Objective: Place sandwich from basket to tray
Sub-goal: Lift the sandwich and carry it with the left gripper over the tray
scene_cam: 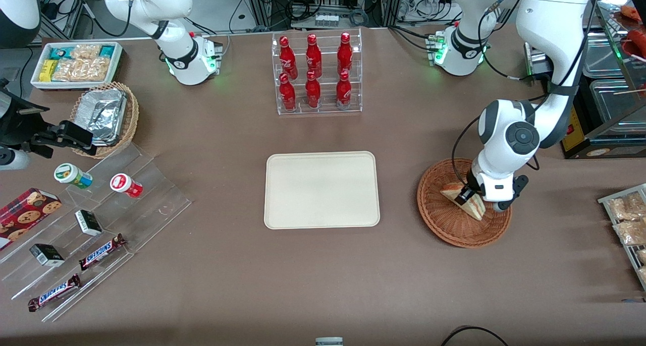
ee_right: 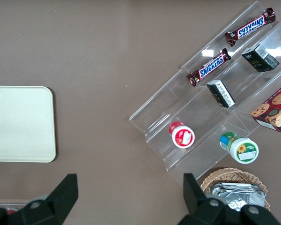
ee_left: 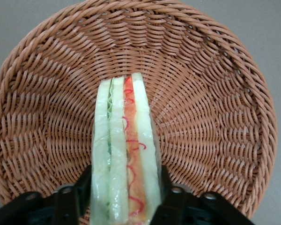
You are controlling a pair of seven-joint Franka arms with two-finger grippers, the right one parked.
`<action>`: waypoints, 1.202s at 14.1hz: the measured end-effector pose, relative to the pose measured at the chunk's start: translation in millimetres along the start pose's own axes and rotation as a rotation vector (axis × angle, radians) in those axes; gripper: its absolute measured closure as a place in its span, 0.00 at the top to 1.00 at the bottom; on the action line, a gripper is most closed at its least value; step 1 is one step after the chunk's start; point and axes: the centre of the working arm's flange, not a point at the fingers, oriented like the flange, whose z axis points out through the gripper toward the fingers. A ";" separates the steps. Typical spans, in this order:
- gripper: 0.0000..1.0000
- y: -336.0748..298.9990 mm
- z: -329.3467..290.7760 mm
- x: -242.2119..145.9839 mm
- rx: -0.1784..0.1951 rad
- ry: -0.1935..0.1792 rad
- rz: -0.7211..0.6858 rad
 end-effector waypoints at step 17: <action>0.15 171.3 -164.7 -208.2 0.124 0.004 0.594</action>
